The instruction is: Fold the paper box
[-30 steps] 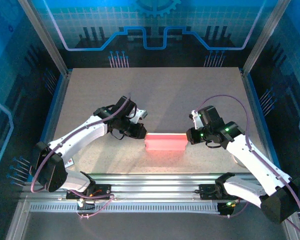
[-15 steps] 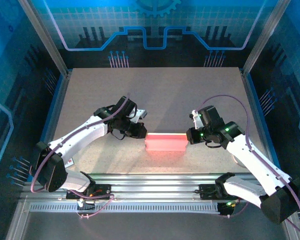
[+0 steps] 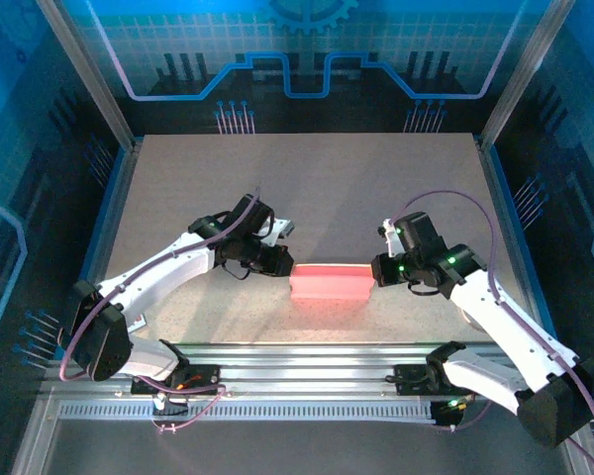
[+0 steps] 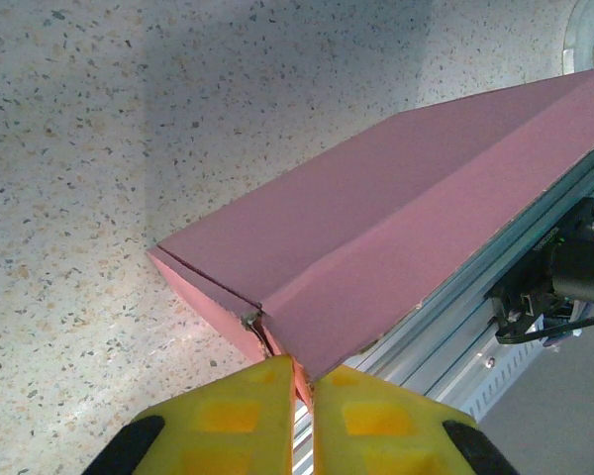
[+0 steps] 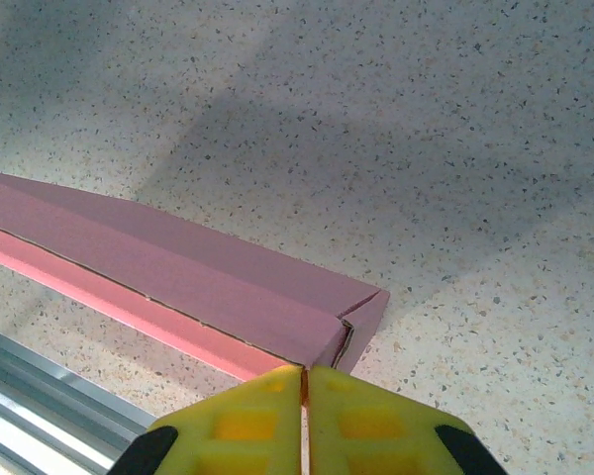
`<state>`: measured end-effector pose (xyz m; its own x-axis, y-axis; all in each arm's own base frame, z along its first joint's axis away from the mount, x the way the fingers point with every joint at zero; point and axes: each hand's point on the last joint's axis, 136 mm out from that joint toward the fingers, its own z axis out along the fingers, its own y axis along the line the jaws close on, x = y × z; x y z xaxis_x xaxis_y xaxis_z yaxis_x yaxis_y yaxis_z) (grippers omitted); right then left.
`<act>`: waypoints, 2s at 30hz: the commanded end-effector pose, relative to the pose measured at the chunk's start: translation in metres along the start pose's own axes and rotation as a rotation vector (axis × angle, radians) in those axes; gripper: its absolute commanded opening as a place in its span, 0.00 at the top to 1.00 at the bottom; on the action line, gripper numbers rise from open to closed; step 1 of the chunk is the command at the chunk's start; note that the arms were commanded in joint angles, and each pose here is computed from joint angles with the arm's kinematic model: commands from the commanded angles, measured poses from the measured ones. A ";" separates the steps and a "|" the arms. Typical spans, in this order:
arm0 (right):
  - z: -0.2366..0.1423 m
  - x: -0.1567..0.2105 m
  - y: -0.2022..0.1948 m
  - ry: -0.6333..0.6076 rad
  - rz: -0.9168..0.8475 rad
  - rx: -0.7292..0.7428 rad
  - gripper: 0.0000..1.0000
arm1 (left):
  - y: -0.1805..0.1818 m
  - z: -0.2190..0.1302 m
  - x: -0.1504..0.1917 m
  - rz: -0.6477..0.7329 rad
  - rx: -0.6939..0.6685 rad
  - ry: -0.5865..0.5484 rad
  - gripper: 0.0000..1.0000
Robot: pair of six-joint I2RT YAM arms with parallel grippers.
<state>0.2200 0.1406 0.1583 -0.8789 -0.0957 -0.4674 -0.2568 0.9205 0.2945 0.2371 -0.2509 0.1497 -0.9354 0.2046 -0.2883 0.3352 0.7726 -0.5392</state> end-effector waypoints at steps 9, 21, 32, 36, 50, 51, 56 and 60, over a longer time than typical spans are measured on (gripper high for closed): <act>0.003 0.010 -0.006 0.027 -0.016 0.039 0.90 | 0.006 0.010 0.015 -0.003 -0.026 0.042 0.89; -0.001 0.009 -0.012 0.010 -0.036 0.084 0.90 | 0.007 0.013 0.016 0.001 -0.037 0.050 0.90; 0.005 0.014 -0.003 0.030 -0.052 0.057 0.90 | 0.005 0.015 0.016 -0.004 -0.036 0.050 0.90; 0.007 0.017 -0.006 0.020 -0.042 0.068 0.90 | 0.005 0.016 0.019 -0.003 -0.049 0.052 0.90; -0.014 0.010 -0.011 -0.085 0.006 0.092 0.74 | 0.008 0.019 0.026 0.012 -0.078 0.056 0.89; -0.017 0.006 -0.011 -0.102 0.012 0.095 0.73 | 0.008 0.019 0.025 0.011 -0.077 0.054 0.89; -0.031 -0.011 -0.004 -0.175 0.026 0.064 0.73 | 0.007 0.020 0.026 0.018 -0.076 0.055 0.89; -0.029 -0.019 0.006 -0.179 0.037 0.006 0.75 | 0.006 0.020 0.025 0.019 -0.075 0.054 0.89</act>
<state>0.2166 0.1280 0.1787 -0.8165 -0.0274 -0.5767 -0.2138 0.9422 0.2579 0.2321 -0.2638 0.1439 -0.9085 0.2457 -0.3380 0.3942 0.7722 -0.4982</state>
